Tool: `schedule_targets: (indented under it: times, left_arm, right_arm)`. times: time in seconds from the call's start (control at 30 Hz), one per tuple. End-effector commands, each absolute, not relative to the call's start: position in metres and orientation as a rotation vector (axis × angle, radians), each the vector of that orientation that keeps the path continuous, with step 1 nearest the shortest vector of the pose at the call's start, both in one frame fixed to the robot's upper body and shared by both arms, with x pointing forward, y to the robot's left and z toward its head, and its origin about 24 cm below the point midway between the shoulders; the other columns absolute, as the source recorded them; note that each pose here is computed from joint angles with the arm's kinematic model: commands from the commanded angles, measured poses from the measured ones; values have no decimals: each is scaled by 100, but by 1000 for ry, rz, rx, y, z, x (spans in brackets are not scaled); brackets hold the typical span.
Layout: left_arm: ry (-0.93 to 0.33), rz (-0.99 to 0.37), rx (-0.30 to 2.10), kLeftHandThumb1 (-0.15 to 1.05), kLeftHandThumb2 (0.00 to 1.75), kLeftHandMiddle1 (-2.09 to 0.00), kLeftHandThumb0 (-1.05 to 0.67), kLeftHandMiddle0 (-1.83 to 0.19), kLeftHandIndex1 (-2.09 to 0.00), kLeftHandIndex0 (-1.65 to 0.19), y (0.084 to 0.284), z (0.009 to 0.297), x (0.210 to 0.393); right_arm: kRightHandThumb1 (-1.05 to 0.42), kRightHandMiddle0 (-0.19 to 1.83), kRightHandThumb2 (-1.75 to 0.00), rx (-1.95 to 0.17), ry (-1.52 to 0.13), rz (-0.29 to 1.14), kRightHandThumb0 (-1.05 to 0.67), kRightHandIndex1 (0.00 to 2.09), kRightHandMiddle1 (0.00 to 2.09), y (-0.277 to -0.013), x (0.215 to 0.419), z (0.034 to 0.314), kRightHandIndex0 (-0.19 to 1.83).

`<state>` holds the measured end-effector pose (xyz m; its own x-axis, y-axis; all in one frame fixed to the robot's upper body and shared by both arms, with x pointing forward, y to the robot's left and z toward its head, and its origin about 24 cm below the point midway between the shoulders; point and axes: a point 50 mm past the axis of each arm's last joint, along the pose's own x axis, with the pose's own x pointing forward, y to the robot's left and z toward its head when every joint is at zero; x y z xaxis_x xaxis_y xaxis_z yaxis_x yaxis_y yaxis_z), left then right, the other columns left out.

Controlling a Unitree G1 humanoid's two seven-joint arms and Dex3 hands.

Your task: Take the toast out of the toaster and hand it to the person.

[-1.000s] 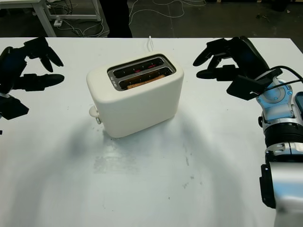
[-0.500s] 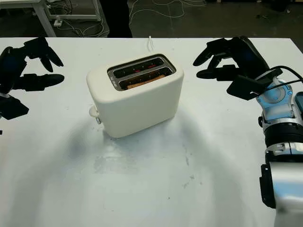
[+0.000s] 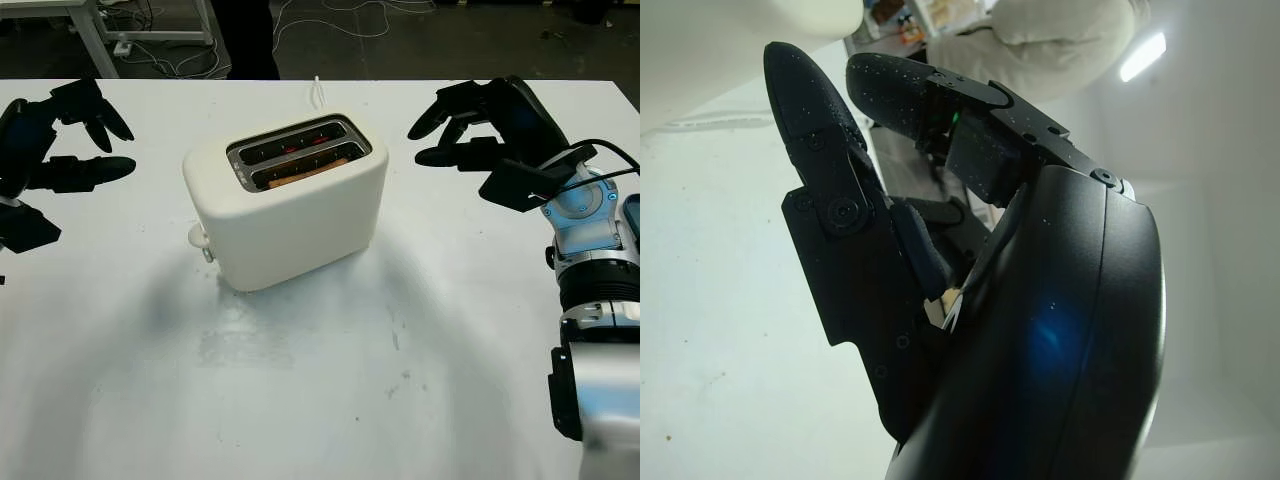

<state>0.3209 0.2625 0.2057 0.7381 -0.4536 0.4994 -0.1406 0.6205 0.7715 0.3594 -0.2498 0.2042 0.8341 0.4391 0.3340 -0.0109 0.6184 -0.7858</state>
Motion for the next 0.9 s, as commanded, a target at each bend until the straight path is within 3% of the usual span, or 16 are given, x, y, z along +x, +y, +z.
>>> schedule_targets:
  times: [0.0,0.87]
  left_arm:
    - [-744,-197,891,92,21,-165,-76,-60,-151,-44,263,205,320]
    - [-745,-195,885,92,21,-166,-77,-60,-152,-44,263,204,320]
  right_arm:
    - [-78,96,0,-873,-538,269,-71,102,68,-251,359,205,93]
    - [-79,96,0,-880,-534,270,-72,101,66,-251,359,205,95]
